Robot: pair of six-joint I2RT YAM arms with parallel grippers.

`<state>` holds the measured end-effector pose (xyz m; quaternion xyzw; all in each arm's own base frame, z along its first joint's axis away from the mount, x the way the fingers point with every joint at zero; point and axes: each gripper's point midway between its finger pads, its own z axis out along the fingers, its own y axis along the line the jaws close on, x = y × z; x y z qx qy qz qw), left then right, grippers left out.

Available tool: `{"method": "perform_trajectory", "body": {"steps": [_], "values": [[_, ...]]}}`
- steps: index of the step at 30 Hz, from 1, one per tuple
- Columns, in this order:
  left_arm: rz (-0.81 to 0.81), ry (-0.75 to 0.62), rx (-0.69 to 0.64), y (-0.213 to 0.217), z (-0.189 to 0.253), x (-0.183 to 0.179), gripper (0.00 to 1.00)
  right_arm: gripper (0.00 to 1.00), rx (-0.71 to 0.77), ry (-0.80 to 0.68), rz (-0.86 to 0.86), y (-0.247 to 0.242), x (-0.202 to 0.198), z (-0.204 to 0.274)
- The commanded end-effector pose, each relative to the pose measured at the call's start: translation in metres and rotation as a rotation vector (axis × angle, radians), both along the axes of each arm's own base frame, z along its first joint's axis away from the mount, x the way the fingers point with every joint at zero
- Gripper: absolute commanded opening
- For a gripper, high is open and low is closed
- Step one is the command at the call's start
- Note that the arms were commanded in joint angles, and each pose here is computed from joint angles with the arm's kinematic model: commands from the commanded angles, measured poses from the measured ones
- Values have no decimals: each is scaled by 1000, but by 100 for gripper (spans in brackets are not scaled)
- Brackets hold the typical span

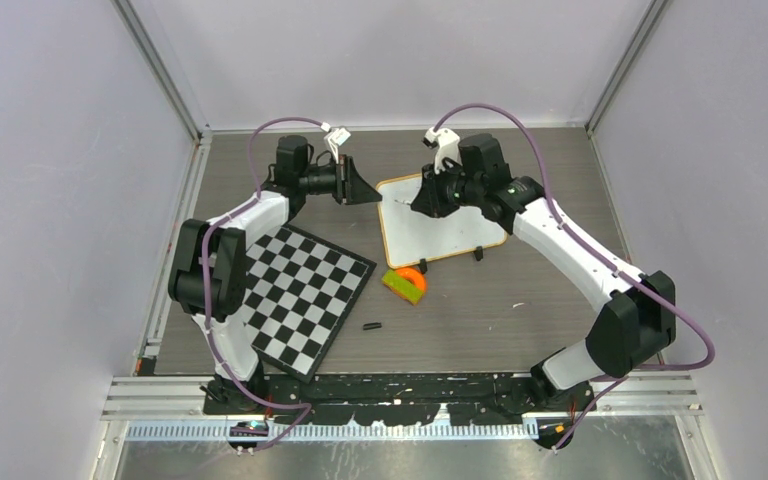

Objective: Write a sentence on the whiteboard
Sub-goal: Hold the whiteboard at the center of the board, then write a sentence on the whiteboard.

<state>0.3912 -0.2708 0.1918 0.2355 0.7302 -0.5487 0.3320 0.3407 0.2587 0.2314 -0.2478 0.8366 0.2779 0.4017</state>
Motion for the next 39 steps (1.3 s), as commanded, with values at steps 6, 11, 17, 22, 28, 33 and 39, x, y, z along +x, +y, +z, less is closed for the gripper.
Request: {"method": "perform_trajectory", "body": {"steps": [6, 11, 17, 22, 28, 33, 39], "values": [[-24, -70, -24, -4, 12, 6, 18, 0, 47, -75, 43, 10, 5, 10], [-25, -66, -25, -4, 11, 5, 12, 0, 37, -90, 6, 9, 13, 14], [-29, -67, -30, -4, 11, 5, 11, 0, 22, -85, 2, 15, 17, 11], [-34, -69, -33, -5, 10, 6, 17, 0, 16, -94, -15, 17, 23, 14], [-37, -67, -34, -6, 7, 6, 12, 0, 25, -88, -13, 21, 27, 22], [-39, -70, -39, -6, 7, 6, 8, 0, -5, -93, -49, 17, 35, 18], [-41, -72, -44, -7, 7, 6, 2, 0, -14, -88, -50, 16, 34, 18]]}}
